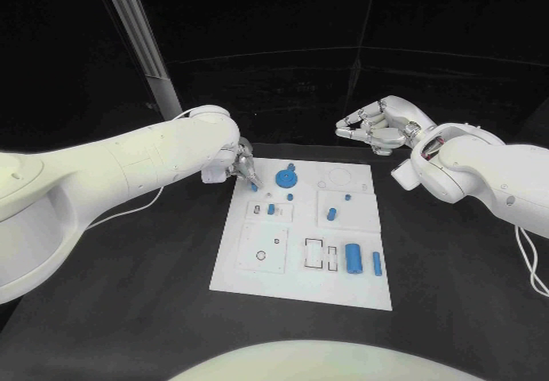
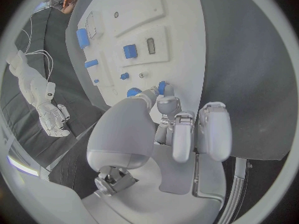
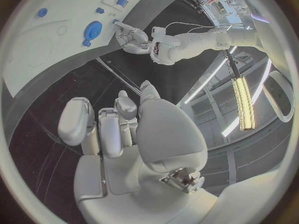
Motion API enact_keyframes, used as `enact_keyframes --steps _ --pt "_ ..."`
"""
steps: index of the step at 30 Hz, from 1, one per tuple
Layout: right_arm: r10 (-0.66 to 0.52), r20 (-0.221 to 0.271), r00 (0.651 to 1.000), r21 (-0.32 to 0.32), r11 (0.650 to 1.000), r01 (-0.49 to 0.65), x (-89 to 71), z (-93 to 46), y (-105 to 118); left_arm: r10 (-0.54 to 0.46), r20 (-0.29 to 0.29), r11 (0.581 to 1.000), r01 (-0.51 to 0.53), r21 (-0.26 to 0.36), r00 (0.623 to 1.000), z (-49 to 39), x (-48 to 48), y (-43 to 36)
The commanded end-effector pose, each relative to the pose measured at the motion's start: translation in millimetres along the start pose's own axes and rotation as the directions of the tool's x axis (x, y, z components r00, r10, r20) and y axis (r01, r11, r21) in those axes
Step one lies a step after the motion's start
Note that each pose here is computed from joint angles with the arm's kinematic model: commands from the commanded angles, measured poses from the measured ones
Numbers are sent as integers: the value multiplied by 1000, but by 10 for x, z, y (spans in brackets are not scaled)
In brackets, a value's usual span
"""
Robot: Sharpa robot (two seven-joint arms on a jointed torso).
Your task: Assemble the parts on the task board
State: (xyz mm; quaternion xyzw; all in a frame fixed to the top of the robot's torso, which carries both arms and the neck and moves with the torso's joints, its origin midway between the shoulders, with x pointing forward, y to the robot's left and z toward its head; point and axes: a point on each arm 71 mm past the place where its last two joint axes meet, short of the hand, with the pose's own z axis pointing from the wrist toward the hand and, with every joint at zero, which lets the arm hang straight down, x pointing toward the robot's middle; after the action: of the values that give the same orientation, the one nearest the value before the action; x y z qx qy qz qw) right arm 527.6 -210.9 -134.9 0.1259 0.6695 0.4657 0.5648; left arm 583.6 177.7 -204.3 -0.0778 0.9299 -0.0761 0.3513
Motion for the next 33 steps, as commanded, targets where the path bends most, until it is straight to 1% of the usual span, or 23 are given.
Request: enact_keyframes --steps 1,6,13,17,19,20,23,29,33 --pt "-1 -4 1000 -9 1000 1 -7 4 11 -49 49 998 47 52 998 -47 -23 4" --pt "-2 -4 1000 -6 1000 2 -18 2 -2 -80 85 994 73 87 993 -139 -1 56" --pt "-3 -4 1000 -2 1000 3 -25 5 -17 -106 116 987 90 130 988 -278 83 110" --pt "-3 -5 1000 0 1000 3 -27 9 -25 -117 127 983 97 155 985 -346 152 130" --pt "-3 -6 1000 1 1000 3 -26 13 -29 -120 130 981 98 166 984 -368 207 137" --pt "-3 -6 1000 1 1000 3 -26 13 -29 -120 130 981 98 166 984 -368 207 137" --pt "-3 -8 1000 1 1000 3 -22 20 -32 -117 123 980 95 176 986 -374 305 139" --pt "-2 -10 1000 2 1000 2 -19 27 -35 -88 114 981 66 183 990 -361 444 125" --pt "-2 -11 1000 2 1000 2 -18 29 -36 -72 102 982 52 183 992 -349 504 115"
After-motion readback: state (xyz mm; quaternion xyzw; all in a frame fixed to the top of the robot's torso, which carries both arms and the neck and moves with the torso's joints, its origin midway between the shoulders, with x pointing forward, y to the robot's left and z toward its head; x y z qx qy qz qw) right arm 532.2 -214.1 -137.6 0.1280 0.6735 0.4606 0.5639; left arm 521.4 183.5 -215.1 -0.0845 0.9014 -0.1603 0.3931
